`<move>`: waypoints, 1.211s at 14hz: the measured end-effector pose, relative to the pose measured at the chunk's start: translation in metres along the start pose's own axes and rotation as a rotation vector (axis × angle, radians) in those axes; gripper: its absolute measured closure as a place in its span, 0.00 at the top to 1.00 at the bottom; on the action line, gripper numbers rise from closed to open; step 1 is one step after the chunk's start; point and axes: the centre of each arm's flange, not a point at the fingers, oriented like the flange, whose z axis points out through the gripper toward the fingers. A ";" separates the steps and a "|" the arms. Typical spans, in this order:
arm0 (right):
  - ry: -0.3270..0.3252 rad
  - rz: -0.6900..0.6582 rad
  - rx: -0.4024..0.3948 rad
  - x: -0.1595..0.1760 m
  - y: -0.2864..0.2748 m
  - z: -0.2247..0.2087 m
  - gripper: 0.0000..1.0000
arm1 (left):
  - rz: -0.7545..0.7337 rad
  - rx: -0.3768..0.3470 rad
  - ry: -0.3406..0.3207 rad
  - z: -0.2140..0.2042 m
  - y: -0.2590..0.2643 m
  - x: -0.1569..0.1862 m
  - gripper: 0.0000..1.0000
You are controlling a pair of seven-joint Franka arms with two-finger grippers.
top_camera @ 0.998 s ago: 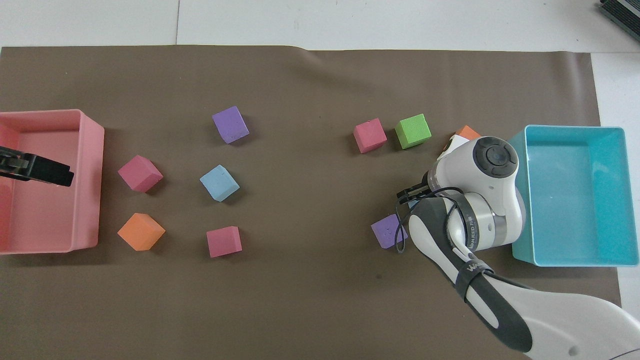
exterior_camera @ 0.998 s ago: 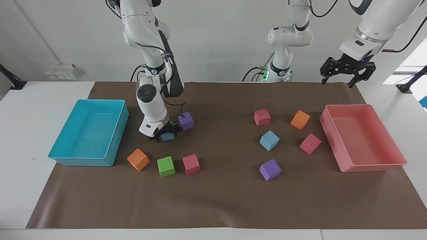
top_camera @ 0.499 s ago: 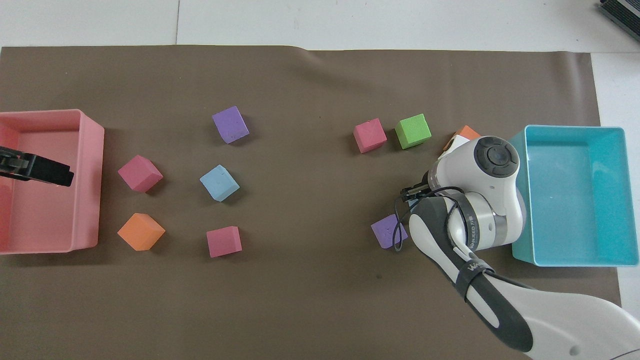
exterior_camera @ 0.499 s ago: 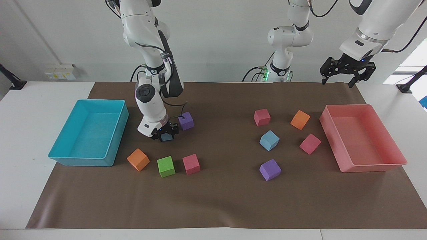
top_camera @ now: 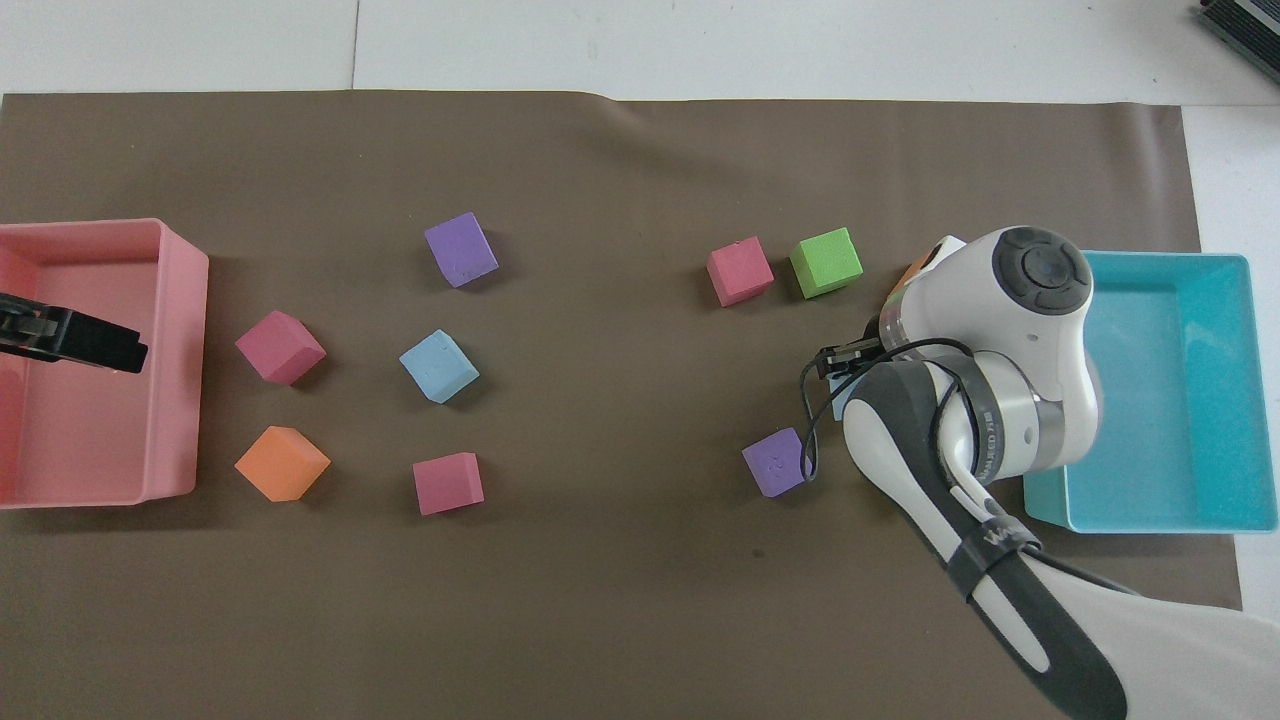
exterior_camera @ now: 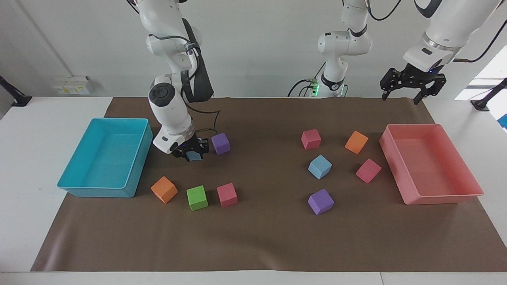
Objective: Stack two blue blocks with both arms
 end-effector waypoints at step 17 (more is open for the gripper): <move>0.058 -0.013 -0.002 0.051 -0.199 0.052 0.53 | 0.000 0.000 0.000 0.000 0.000 0.000 1.00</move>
